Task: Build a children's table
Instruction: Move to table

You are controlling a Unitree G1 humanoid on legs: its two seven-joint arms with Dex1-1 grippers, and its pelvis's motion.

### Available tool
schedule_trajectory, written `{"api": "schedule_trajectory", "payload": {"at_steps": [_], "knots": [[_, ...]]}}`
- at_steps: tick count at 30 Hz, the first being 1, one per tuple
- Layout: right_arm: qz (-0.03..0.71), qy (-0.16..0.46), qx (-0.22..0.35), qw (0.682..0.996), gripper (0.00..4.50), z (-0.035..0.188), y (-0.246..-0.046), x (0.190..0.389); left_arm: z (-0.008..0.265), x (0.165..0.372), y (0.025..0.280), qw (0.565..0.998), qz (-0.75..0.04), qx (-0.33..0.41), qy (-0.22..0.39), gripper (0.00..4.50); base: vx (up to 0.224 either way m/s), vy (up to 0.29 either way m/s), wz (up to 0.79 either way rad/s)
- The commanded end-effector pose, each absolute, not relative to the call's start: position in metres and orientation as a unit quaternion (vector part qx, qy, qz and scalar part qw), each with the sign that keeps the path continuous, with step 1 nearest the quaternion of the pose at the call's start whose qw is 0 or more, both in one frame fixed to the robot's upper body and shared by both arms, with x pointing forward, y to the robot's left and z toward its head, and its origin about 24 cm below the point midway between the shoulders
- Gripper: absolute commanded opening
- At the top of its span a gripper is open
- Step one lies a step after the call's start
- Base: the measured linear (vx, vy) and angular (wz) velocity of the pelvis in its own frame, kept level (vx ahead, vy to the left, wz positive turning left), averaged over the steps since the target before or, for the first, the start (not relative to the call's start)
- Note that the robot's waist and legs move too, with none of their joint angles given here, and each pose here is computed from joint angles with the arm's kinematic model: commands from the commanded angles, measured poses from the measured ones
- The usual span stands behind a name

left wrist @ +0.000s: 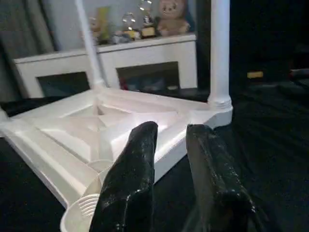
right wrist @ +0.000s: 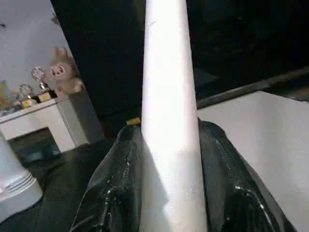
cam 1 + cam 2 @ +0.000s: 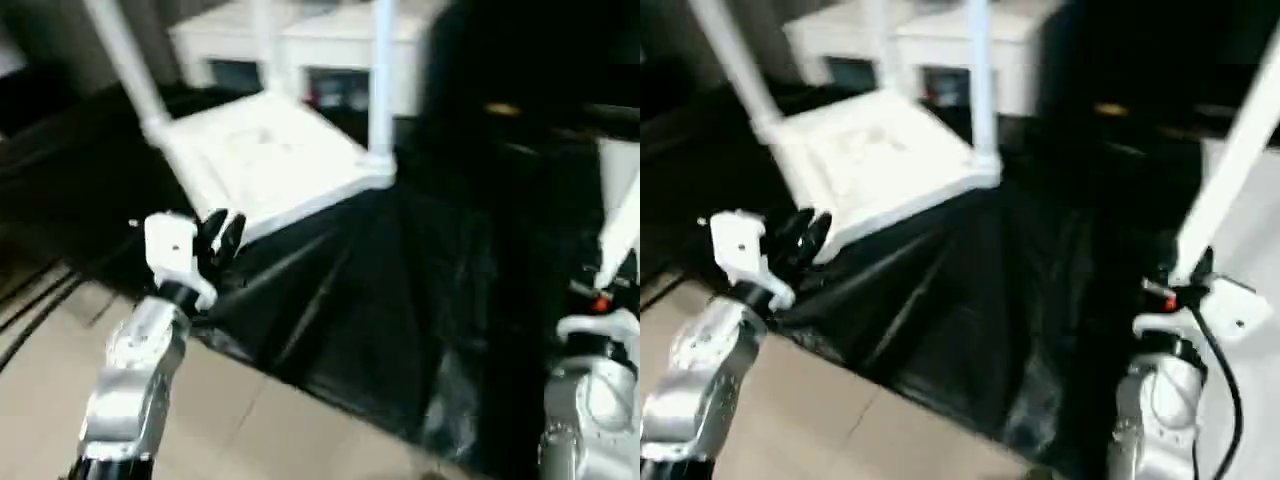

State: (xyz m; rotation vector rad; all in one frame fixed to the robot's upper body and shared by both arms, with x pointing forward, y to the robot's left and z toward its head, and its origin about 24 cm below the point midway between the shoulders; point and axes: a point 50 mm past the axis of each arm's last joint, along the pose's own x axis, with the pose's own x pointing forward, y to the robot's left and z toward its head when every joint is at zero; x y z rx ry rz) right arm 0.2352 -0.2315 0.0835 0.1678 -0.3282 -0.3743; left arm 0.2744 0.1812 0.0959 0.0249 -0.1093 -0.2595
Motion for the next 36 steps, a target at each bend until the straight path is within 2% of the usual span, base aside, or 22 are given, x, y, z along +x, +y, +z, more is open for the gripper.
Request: {"api": "schedule_trajectory", "payload": {"at_steps": [1, 8, 14, 23, 30, 36], "knots": [[-0.165, -0.171, 0.083, 0.968, 1.21, 0.093, -0.226, 0.242, 0.095, 0.276, 0.183, 0.991, -0.119, 0.018, -0.051, 1.25, -0.036, 0.232, -0.64], [-0.124, -0.142, 0.081, 0.979, 1.21, 0.09, -0.214, 0.247, 0.097, 0.278, 0.191, 0.994, -0.093, 0.006, -0.053, 1.25, -0.027, 0.243, -0.6], [-0.071, -0.139, 0.067, 0.985, 1.21, 0.092, -0.203, 0.252, 0.094, 0.274, 0.19, 0.995, -0.081, -0.001, -0.055, 1.25, -0.122, 0.342, -0.53], [-0.014, -0.132, 0.072, 0.989, 1.21, 0.093, -0.184, 0.269, 0.097, 0.263, 0.197, 0.997, -0.049, -0.001, -0.066, 1.25, -0.018, 0.223, -0.39], [0.008, -0.125, 0.074, 0.989, 1.21, 0.092, -0.178, 0.277, 0.1, 0.253, 0.202, 0.997, -0.021, 0.001, -0.073, 1.25, -0.013, 0.301, 0.0], [-0.009, -0.125, 0.076, 0.989, 1.21, 0.089, -0.182, 0.279, 0.113, 0.255, 0.199, 0.996, -0.006, 0.0, -0.085, 1.25, -0.062, 0.212, -0.12]]}}
